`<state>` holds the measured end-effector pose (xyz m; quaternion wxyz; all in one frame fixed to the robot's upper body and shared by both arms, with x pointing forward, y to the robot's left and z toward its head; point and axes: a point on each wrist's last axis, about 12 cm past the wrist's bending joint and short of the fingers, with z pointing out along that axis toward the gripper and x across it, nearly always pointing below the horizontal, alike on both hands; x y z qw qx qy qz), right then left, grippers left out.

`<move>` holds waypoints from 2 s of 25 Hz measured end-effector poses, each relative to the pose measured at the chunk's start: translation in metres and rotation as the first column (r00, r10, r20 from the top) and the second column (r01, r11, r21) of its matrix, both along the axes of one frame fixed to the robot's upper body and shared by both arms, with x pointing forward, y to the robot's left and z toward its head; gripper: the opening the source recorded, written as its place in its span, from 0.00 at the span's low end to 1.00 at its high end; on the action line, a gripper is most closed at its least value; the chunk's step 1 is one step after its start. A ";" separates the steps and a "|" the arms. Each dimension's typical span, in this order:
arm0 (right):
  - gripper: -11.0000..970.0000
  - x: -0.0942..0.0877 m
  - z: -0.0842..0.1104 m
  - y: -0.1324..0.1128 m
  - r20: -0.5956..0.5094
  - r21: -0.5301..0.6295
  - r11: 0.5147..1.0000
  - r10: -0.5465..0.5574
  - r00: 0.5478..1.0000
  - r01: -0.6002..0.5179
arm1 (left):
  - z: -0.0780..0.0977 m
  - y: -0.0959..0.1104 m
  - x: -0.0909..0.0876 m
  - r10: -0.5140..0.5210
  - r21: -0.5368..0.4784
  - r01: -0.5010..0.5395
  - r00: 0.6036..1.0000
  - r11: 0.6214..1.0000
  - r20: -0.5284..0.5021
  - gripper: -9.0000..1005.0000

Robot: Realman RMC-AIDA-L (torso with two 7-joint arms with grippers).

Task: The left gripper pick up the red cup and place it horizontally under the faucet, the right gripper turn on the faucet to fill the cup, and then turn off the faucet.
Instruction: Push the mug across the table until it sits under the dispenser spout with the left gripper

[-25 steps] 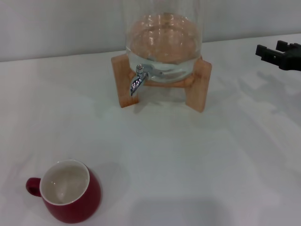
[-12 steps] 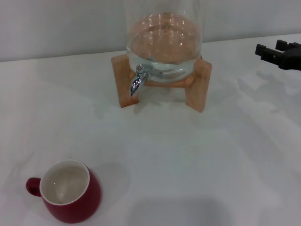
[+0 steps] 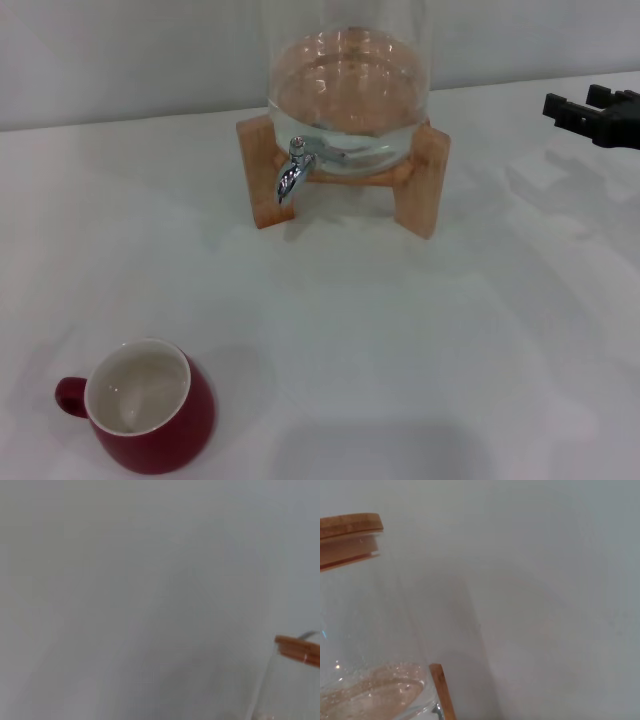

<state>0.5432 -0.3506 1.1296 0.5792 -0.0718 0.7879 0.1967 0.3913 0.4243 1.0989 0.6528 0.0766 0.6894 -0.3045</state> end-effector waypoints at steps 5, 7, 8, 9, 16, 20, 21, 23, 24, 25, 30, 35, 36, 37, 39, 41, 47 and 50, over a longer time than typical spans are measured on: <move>0.76 0.000 0.000 0.000 0.000 -0.003 1.000 -0.003 1.000 0.003 | -0.014 -0.007 -0.007 0.031 0.085 -0.038 0.996 0.996 0.078 0.84; 0.76 0.000 0.000 -0.002 0.002 -0.003 1.000 -0.008 1.000 0.008 | -0.021 -0.008 -0.011 0.061 0.106 -0.072 0.992 0.992 0.107 0.84; 0.76 0.000 0.001 -0.002 0.003 -0.003 1.000 -0.010 1.000 0.010 | -0.026 -0.009 -0.013 0.081 0.119 -0.096 0.989 0.988 0.126 0.84; 0.76 0.000 0.001 -0.003 0.004 -0.003 1.000 -0.013 1.000 0.013 | -0.030 -0.011 -0.015 0.098 0.127 -0.117 0.985 0.985 0.141 0.84; 0.76 0.003 0.004 -0.004 0.013 -0.005 1.000 -0.018 1.000 0.018 | -0.058 -0.026 -0.015 0.192 0.146 -0.211 0.972 0.966 0.138 0.84; 0.76 0.003 0.004 -0.005 0.013 -0.004 1.000 -0.019 1.000 0.019 | -0.066 -0.035 -0.013 0.193 0.162 -0.216 0.971 0.963 0.144 0.84; 0.76 0.003 0.004 -0.005 0.014 -0.004 1.000 -0.019 1.000 0.019 | -0.067 -0.037 -0.012 0.190 0.166 -0.214 0.971 0.963 0.146 0.84; 0.76 0.003 0.004 -0.005 0.013 -0.004 1.000 -0.019 1.000 0.019 | -0.069 -0.040 -0.012 0.186 0.164 -0.209 0.972 0.964 0.144 0.84; 0.76 0.003 0.003 -0.005 0.012 -0.003 1.000 -0.020 1.000 0.020 | -0.070 -0.041 -0.011 0.184 0.162 -0.206 0.973 0.965 0.142 0.84; 0.76 0.003 0.003 -0.005 0.010 -0.003 1.000 -0.020 1.000 0.020 | -0.071 -0.042 -0.011 0.182 0.158 -0.203 0.974 0.966 0.139 0.84; 0.76 0.004 0.003 -0.006 0.011 -0.001 1.000 -0.023 1.000 0.023 | -0.076 -0.052 -0.012 0.178 0.182 -0.206 0.971 0.962 0.159 0.84; 0.76 0.005 0.005 -0.007 0.018 0.000 1.000 -0.029 0.999 0.029 | -0.086 -0.064 -0.018 0.194 0.204 -0.226 0.967 0.952 0.168 0.84; 0.76 0.005 0.005 -0.007 0.019 0.000 1.000 -0.029 0.999 0.029 | -0.088 -0.066 -0.019 0.199 0.203 -0.230 0.966 0.952 0.163 0.84; 0.76 0.006 0.006 -0.007 0.021 -0.001 1.000 -0.028 0.999 0.028 | -0.089 -0.068 -0.020 0.202 0.203 -0.232 0.966 0.951 0.159 0.84; 0.76 0.007 0.007 -0.006 0.023 -0.003 1.000 -0.026 0.999 0.026 | -0.092 -0.071 -0.020 0.208 0.204 -0.237 0.966 0.950 0.151 0.84; 0.76 0.009 0.008 -0.006 0.026 -0.004 1.000 -0.024 0.999 0.024 | -0.094 -0.074 -0.021 0.211 0.203 -0.237 0.967 0.950 0.145 0.84; 0.76 0.010 0.007 -0.008 0.022 -0.002 0.999 -0.034 0.999 0.034 | -0.101 -0.086 -0.017 0.201 0.212 -0.224 0.972 0.951 0.124 0.84; 0.76 0.010 0.007 -0.010 0.022 -0.002 0.999 -0.040 0.999 0.040 | -0.103 -0.091 -0.016 0.188 0.220 -0.211 0.975 0.952 0.120 0.84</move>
